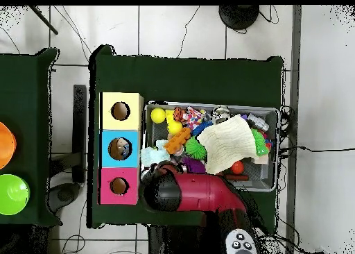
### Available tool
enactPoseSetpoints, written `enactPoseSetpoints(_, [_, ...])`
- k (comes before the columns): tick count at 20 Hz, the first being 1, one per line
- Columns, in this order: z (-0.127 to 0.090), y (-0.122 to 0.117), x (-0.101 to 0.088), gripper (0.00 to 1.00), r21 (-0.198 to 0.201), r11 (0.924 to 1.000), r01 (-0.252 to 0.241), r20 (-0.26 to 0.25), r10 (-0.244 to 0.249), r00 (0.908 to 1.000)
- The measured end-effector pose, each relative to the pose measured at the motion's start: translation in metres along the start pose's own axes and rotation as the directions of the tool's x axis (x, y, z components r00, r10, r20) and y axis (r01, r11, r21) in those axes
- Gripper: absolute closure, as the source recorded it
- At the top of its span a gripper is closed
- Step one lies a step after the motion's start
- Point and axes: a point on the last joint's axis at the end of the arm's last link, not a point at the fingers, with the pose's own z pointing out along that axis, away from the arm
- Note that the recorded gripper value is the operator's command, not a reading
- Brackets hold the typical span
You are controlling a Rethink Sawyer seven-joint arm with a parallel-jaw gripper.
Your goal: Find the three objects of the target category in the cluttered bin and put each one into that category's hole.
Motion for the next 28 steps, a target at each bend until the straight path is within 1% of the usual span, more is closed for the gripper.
enactPoseSetpoints(2, [-0.006, -0.008, -0.004, 0.0, 0.001, 0.9999, -0.012, -0.004, 0.012, 0.9999])
enactPoseSetpoints(3, [-0.011, -0.015, -0.009, 0.0, 0.002, 0.9998, -0.022, -0.001, 0.022, 0.9998])
enactPoseSetpoints(6, [-0.02, -0.031, -0.031, 0.0, 0.004, 0.9991, -0.043, 0.039, 0.043, 0.9983])
enactPoseSetpoints(8, [-0.022, -0.036, -0.039, 0.0, 0.002, 0.9988, -0.048, 0.054, 0.048, 0.9974])
enactPoseSetpoints(9, [-0.023, -0.04, -0.047, 0.0, 0.0, 0.9986, -0.052, 0.068, 0.052, 0.9963])
enactPoseSetpoints(12, [-0.024, -0.047, -0.064, 0.0, -0.005, 0.9983, -0.058, 0.095, 0.058, 0.9938])
enactPoseSetpoints(14, [-0.024, -0.049, -0.072, 0.0, -0.008, 0.9982, -0.06, 0.106, 0.06, 0.9925])
enactPoseSetpoints(16, [-0.023, -0.052, -0.087, 0.0, -0.015, 0.9981, -0.061, 0.126, 0.062, 0.9901])
enactPoseSetpoints(18, [-0.023, -0.054, -0.095, 0.0, -0.02, 0.998, -0.061, 0.136, 0.063, 0.9887])
enactPoseSetpoints(19, [-0.021, -0.055, -0.106, 0.0, -0.029, 0.9977, -0.061, 0.147, 0.064, 0.9871])
enactPoseSetpoints(21, [-0.019, -0.057, -0.116, 0.0, -0.036, 0.9974, -0.062, 0.154, 0.067, 0.9858])
enactPoseSetpoints(25, [-0.014, -0.061, -0.129, 0.0, -0.044, 0.9973, -0.059, 0.165, 0.065, 0.9842])
enactPoseSetpoints(26, [-0.007, -0.064, -0.137, 0.0, -0.049, 0.9973, -0.055, 0.171, 0.063, 0.9832])
enactPoseSetpoints(28, [-0.002, -0.067, -0.142, 0.0, -0.054, 0.9971, -0.054, 0.173, 0.063, 0.9829])
